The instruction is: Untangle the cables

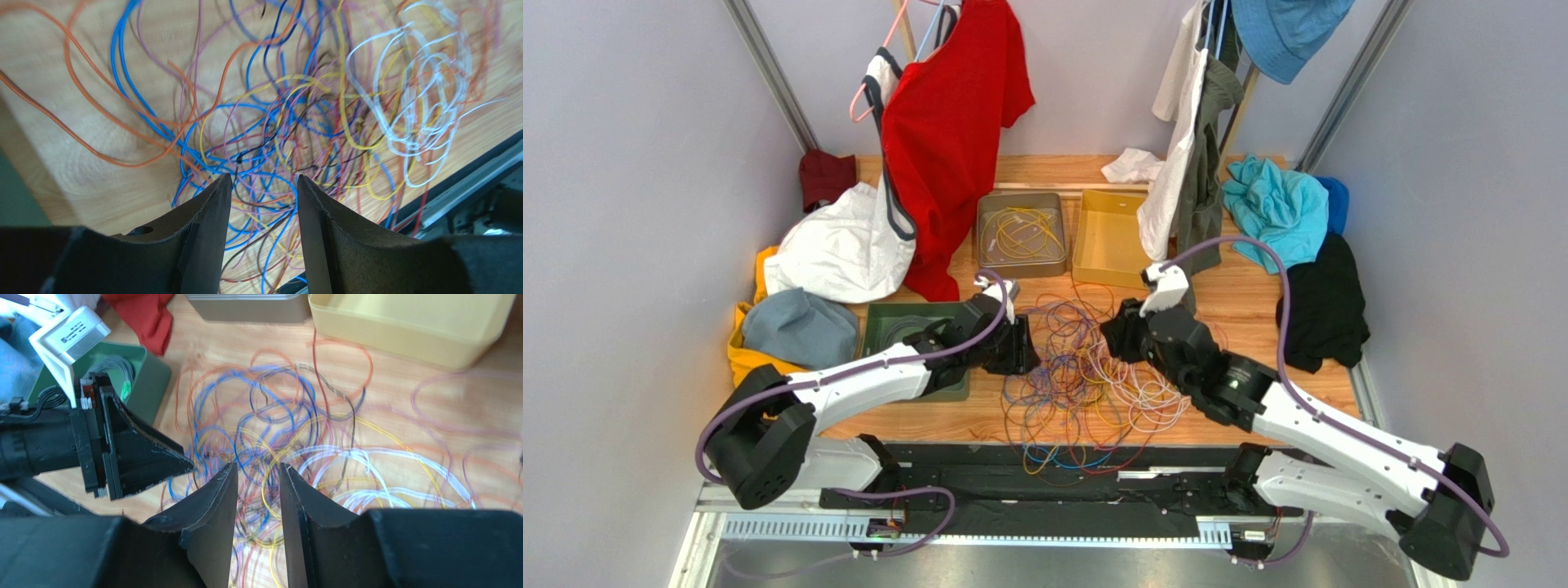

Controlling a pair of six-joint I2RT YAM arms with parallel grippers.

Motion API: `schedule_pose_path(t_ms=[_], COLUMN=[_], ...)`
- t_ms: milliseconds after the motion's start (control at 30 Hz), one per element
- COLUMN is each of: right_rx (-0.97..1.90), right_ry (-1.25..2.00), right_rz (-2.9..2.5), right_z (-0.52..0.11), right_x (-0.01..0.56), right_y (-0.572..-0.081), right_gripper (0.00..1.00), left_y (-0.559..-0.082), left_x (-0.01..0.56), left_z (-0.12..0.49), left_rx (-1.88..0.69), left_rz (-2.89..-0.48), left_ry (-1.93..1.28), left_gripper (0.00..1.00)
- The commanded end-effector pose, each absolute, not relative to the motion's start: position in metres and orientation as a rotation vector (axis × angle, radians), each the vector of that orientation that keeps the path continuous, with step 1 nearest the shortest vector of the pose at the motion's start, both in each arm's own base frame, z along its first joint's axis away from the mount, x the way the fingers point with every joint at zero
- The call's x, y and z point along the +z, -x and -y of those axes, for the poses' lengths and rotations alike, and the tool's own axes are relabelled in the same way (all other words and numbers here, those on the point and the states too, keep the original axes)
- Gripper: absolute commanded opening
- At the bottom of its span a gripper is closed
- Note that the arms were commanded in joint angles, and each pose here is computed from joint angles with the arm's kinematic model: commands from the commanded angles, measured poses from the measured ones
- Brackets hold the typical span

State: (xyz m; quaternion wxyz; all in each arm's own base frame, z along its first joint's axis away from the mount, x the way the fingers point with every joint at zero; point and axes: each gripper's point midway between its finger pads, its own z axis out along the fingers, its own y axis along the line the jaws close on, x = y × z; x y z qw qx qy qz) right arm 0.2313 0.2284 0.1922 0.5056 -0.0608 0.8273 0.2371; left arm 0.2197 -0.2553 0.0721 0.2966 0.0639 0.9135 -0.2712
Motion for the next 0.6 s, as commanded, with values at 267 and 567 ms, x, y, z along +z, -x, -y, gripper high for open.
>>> schedule_pose_path(t_ms=[267, 567], right_rx=[0.65, 0.639], right_ry=[0.047, 0.056], right_rz=[-2.037, -2.058], right_z=[-0.203, -0.201], right_x=[0.161, 0.156], right_y=[-0.198, -0.196], right_gripper=[0.34, 0.34], left_y=[-0.181, -0.183], left_x=[0.066, 0.026], left_z=[0.307, 0.295], left_rx=[-0.824, -0.672], left_rz=[-2.384, -2.495], left_ry=[-0.318, -0.29], left_gripper=[0.53, 0.42])
